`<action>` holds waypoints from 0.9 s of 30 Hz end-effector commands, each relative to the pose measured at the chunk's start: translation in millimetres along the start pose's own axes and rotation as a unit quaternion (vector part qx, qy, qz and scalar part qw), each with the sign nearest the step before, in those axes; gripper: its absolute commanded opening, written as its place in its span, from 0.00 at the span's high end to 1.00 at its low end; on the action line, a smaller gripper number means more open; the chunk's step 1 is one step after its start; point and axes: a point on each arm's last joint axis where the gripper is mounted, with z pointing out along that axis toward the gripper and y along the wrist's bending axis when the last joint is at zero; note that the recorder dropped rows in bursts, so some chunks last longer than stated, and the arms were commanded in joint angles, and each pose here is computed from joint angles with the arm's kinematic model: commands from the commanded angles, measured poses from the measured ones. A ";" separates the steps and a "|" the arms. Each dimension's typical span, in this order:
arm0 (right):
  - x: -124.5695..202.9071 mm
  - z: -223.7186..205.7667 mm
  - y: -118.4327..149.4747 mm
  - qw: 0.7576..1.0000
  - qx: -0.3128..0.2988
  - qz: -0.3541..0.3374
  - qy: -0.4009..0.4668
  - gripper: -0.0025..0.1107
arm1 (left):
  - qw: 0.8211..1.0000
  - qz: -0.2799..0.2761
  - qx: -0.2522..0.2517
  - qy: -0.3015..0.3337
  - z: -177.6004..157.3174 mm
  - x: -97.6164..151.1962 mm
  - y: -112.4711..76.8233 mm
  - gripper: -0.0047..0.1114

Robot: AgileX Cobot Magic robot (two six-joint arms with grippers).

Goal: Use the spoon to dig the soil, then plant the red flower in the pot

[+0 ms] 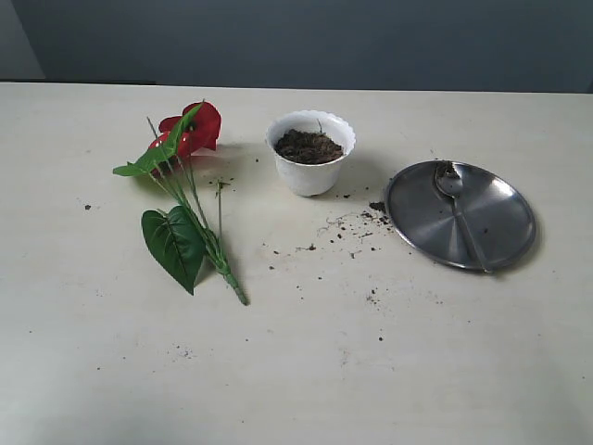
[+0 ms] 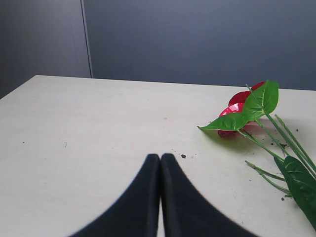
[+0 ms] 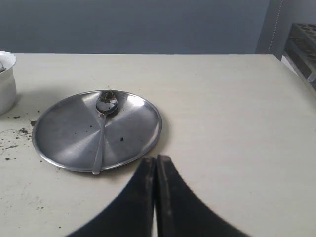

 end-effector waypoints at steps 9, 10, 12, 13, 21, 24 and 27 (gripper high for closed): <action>-0.7 -0.1 -0.8 1.000 0.006 -0.006 -0.009 0.98 | 1.000 -0.003 0.000 -0.004 -0.2 -0.2 0.0 0.95; -2.0 -0.1 -0.7 1.000 0.005 -0.001 -0.016 0.98 | 1.000 -0.003 0.000 -0.004 -0.2 -0.2 0.0 0.95; -5.8 -0.3 -0.7 0.999 0.004 0.011 -0.036 0.98 | 1.000 -0.003 0.000 -0.004 -0.2 -0.2 0.0 0.95; -9.1 -0.6 -0.4 0.998 0.002 0.029 -0.055 0.98 | 1.000 -0.003 0.000 -0.004 -0.2 -0.2 0.0 0.95; -27.3 -4.6 -3.3 0.974 -0.007 0.163 -0.158 0.98 | 1.000 -0.003 0.000 -0.004 -0.2 -0.2 0.0 0.95; -29.8 -5.5 -4.6 0.966 -0.007 0.191 -0.173 0.98 | 1.000 -0.003 0.000 -0.004 -0.2 -0.2 0.0 0.95; -31.4 -6.1 -5.5 0.944 -0.020 0.274 -0.182 0.98 | 1.000 -0.003 0.000 -0.004 -0.2 -0.2 0.0 0.95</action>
